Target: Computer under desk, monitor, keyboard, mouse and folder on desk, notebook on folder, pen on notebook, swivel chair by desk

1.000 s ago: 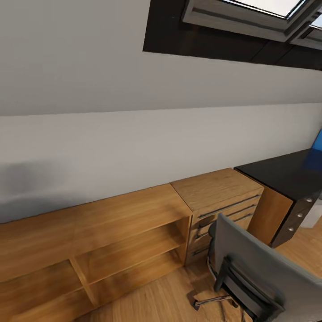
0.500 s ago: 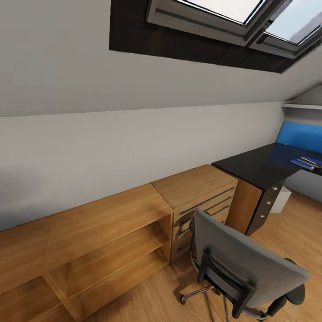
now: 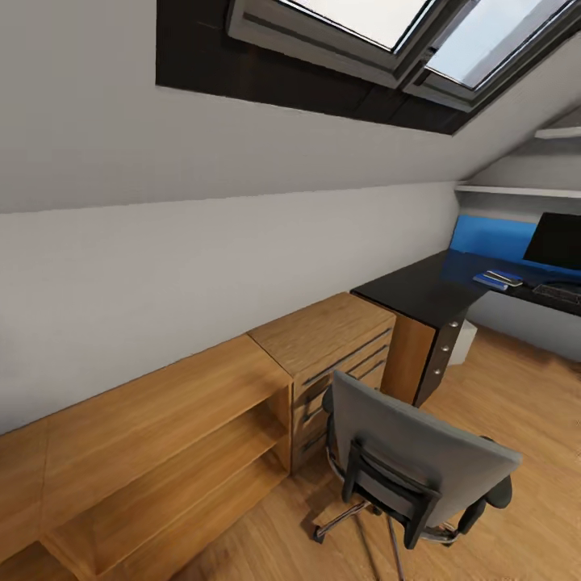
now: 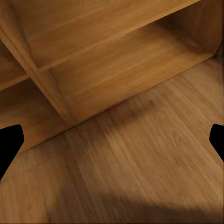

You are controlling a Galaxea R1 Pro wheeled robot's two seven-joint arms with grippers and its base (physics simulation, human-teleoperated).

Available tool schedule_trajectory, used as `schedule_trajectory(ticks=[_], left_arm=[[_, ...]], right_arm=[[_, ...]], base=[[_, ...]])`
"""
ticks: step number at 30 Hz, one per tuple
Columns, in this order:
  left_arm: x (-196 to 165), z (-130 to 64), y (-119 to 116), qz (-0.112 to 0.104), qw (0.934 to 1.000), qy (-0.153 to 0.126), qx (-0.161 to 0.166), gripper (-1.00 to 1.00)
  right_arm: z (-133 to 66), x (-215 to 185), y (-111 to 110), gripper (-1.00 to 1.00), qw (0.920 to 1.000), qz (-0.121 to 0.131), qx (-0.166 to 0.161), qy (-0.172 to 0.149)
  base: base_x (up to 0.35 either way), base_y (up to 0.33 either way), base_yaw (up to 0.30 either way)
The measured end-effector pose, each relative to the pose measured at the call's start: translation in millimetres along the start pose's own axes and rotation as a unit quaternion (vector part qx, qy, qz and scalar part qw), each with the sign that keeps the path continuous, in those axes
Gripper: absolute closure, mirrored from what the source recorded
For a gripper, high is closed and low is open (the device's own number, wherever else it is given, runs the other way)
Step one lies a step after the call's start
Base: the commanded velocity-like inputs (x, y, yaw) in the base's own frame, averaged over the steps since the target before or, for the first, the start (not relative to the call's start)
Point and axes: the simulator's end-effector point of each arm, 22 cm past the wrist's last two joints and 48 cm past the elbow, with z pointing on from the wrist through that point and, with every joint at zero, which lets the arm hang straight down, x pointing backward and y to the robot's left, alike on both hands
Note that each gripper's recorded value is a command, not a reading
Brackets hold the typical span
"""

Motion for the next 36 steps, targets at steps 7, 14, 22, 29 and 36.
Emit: schedule_trajectory(ticks=[7,14,22,29,36], left_arm=[[0.2,-0.3,-1.2,-0.001,1.0000,0.000,0.000,-1.00],[0.2,-0.4,-0.5,-0.001,1.0000,0.001,-0.002,-1.00],[0.2,-0.4,0.7,-0.002,1.0000,0.001,-0.005,-1.00],[0.3,-0.5,0.8,-0.002,1.0000,0.001,-0.005,-1.00],[0.4,-0.6,0.0,-0.002,1.0000,0.001,-0.004,-1.00]], right_arm=[[0.0,-0.1,-0.4,-1.00,1.0000,0.000,0.000,0.000],[0.1,-0.3,-0.2,-1.00,1.0000,-0.001,0.000,0.000],[0.3,-0.5,0.1,-1.00,1.0000,-0.001,-0.001,-0.001],[0.1,-0.3,0.0,-1.00,1.0000,-0.001,-0.001,-0.001],[0.3,-0.5,-0.2,-1.00,1.0000,-0.001,-0.001,-0.001]], base=[[0.000,0.094,-0.300],[0.000,0.012,-0.300],[0.000,0.001,-0.300],[0.000,0.000,-0.300],[0.000,0.000,-0.300]])
